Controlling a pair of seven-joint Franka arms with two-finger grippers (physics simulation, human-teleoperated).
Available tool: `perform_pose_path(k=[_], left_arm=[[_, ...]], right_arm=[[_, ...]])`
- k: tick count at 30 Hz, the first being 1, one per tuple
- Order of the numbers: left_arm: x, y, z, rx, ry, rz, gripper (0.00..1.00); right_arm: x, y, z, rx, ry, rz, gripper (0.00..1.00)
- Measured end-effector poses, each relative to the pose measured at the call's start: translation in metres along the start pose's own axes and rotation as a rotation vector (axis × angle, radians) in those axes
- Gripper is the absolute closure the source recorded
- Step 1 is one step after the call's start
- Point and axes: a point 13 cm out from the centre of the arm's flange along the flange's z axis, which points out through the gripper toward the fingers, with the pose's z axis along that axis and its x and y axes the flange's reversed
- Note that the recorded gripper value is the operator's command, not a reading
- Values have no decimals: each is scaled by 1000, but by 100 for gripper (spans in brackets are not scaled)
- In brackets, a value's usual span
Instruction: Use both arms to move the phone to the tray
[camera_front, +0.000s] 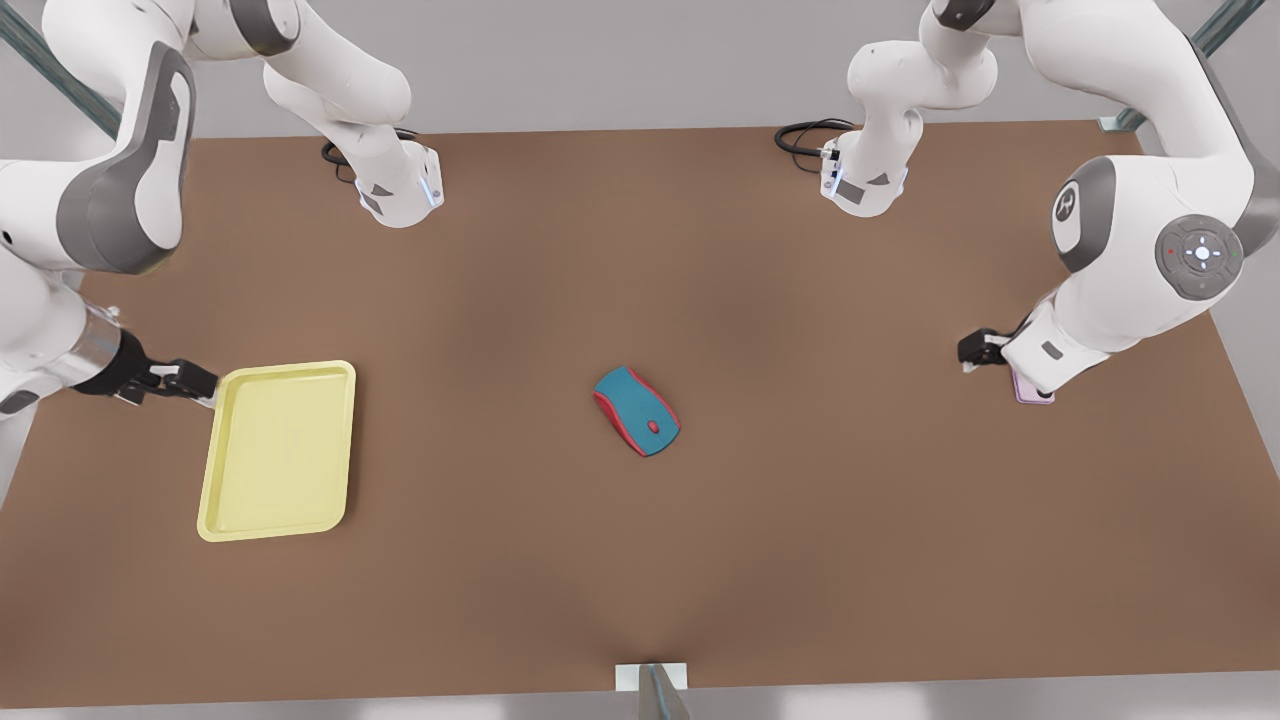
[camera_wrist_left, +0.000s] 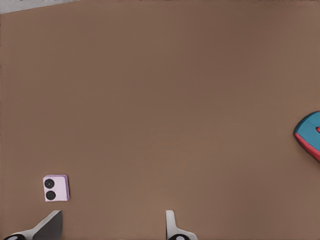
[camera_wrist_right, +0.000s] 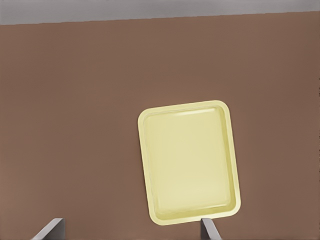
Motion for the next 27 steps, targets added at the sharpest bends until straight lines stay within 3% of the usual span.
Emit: perform_pose_path(k=[6,14,27], left_arm=[[-4,28,52,-6,50,-49,0],[66,116,221,9,186,-163,0],[112,226,363,-13,124,-203,0]], right_arm=[[12,31,-12,34,-18,-40,0],[2,10,-1,23,-25,0,0],[9,16,44,-23,16,-35,0]])
